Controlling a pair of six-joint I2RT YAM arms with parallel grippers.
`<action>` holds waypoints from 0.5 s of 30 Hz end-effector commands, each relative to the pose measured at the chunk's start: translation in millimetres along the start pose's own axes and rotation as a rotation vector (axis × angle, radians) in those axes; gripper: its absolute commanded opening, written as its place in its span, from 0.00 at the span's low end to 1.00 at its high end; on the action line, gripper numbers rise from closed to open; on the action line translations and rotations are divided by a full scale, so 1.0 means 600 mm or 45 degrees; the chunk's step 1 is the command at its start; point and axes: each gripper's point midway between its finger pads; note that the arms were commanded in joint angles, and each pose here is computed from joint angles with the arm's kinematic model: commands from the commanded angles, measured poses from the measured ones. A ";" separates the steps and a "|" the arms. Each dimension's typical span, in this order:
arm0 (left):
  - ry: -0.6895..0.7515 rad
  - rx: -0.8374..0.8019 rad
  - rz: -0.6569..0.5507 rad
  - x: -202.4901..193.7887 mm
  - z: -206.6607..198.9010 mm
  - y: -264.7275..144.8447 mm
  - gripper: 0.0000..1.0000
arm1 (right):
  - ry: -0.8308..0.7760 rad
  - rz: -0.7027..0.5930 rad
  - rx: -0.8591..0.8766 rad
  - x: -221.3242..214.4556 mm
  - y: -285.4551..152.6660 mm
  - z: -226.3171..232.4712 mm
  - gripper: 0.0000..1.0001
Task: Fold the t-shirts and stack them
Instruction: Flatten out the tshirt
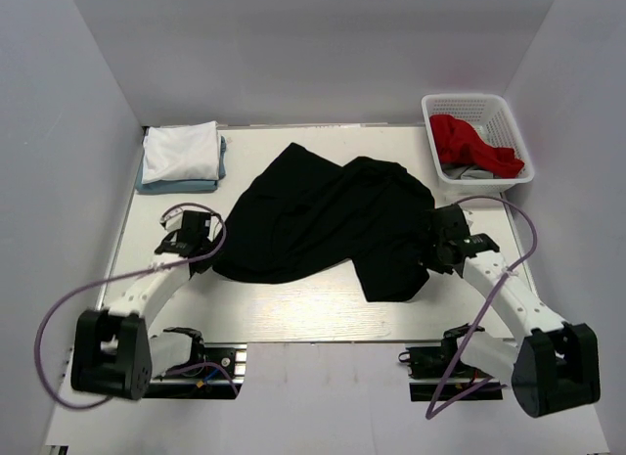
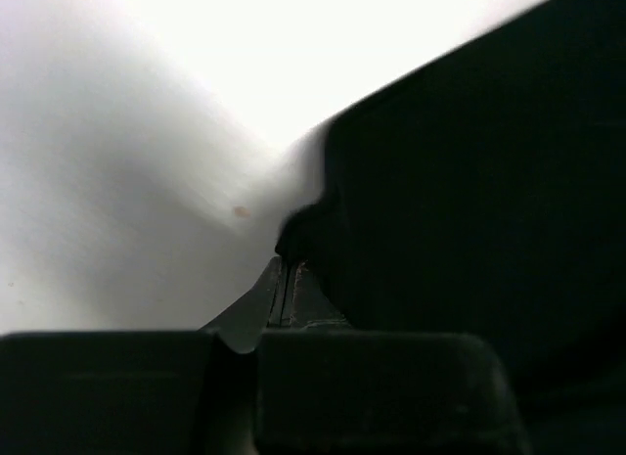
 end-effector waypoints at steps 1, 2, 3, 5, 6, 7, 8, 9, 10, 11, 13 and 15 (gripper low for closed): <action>-0.039 -0.207 -0.200 0.073 -0.046 -0.068 0.00 | 0.013 -0.137 0.015 0.052 -0.037 0.010 0.00; -0.047 -0.242 -0.217 0.078 -0.051 -0.079 0.00 | 0.005 -0.132 0.005 0.052 -0.041 0.007 0.00; -0.063 -0.297 -0.255 0.097 -0.065 -0.099 0.00 | 0.008 -0.160 0.022 0.063 -0.055 0.012 0.00; -0.083 -0.412 -0.308 0.117 -0.086 -0.135 0.00 | 0.007 -0.207 0.014 0.076 -0.070 0.006 0.00; -0.099 -0.454 -0.358 0.139 -0.097 -0.155 0.00 | 0.008 -0.271 0.059 0.096 -0.092 0.017 0.00; -0.097 -0.475 -0.387 0.150 -0.102 -0.168 0.00 | 0.029 -0.337 0.067 0.112 -0.109 0.016 0.00; -0.105 -0.496 -0.413 0.162 -0.106 -0.181 0.00 | 0.049 -0.400 0.104 0.127 -0.128 0.021 0.00; -0.126 -0.518 -0.472 0.186 -0.111 -0.205 0.00 | 0.071 -0.480 0.161 0.154 -0.149 0.036 0.00; -0.135 -0.522 -0.495 0.197 -0.113 -0.214 0.00 | 0.090 -0.554 0.212 0.168 -0.174 0.040 0.00; -0.158 -0.552 -0.554 0.219 -0.118 -0.239 0.00 | 0.119 -0.628 0.261 0.190 -0.191 0.052 0.00; -0.175 -0.619 -0.643 0.253 -0.130 -0.281 0.00 | 0.137 -0.725 0.312 0.214 -0.223 0.057 0.00; -0.186 -0.691 -0.715 0.277 -0.139 -0.322 0.00 | 0.148 -0.835 0.367 0.248 -0.262 0.070 0.00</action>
Point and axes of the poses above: each gripper's point midway between its finger pads, its own y axis out along the fingers, its own z axis along the line the jaws close on, x = y × z, and after that the axes turned 6 degrees about y, right-handed
